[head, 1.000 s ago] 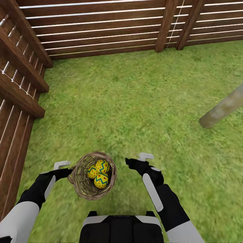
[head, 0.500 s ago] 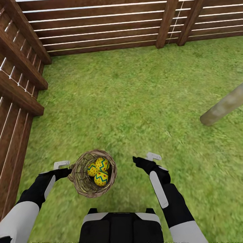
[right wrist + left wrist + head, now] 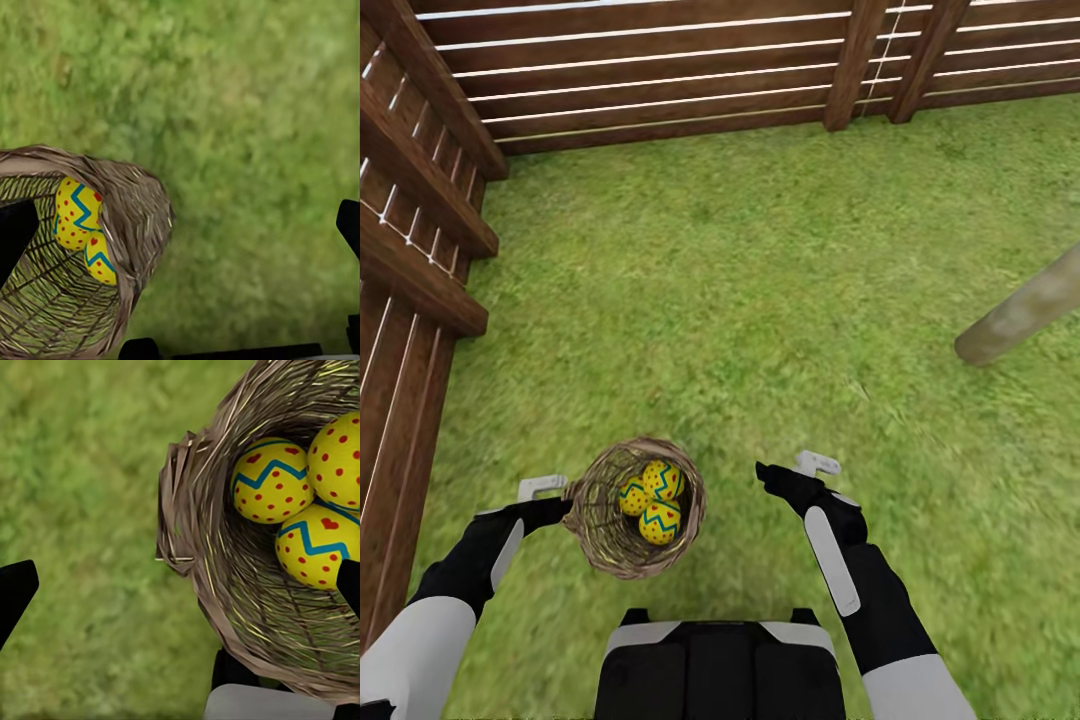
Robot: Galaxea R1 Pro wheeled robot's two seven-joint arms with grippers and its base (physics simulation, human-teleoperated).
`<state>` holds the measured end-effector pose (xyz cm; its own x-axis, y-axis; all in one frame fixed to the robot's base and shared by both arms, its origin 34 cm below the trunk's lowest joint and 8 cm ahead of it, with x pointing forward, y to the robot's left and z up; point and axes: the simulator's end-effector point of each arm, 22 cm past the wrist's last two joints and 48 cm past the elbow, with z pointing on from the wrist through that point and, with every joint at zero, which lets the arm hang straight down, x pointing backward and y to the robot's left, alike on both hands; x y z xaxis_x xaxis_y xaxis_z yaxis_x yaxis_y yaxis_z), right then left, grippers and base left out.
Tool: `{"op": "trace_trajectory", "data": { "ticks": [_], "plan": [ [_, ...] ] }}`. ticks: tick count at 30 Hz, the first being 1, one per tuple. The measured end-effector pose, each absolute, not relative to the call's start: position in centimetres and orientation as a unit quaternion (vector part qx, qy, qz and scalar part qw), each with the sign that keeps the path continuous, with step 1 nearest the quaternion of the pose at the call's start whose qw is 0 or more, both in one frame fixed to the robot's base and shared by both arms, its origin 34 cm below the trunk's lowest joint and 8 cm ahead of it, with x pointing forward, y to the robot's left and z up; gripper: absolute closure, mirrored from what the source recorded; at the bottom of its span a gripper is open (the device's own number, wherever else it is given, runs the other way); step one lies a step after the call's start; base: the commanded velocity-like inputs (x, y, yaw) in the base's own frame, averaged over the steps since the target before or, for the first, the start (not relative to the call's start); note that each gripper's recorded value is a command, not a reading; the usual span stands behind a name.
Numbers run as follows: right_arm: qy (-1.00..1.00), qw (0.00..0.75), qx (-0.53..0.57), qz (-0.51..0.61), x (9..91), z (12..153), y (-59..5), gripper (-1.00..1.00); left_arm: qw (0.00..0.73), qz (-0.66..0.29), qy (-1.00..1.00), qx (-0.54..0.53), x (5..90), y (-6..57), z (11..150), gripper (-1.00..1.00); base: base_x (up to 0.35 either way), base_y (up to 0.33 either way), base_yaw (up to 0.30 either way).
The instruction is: Take the three Easter eggs out of the wicker basket on the lawn in the garden, then place them on the lawn next to a single tree (choose any tree) so that all three eggs are next to the same tree and none are left in the basket.
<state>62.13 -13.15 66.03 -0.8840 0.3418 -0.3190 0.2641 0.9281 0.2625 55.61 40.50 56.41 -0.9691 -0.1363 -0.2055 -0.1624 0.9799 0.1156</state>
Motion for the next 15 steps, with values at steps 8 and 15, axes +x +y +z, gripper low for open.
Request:
{"op": "trace_trajectory", "data": {
  "ticks": [8, 15],
  "plan": [
    [0.966, 0.177, 0.158, 0.105, 61.7, 65.4, -13.1, -1.0, 0.091, 0.067, 0.991, -0.077, 55.0, 40.7, 55.9, -1.0, 0.0, 0.0, 0.0],
    [0.967, 0.171, 0.157, 0.106, 61.3, 64.8, -12.9, -1.0, 0.085, 0.071, 0.991, -0.077, 54.4, 41.7, 55.5, -1.0, 0.0, 0.0, 0.0]
  ]
}}
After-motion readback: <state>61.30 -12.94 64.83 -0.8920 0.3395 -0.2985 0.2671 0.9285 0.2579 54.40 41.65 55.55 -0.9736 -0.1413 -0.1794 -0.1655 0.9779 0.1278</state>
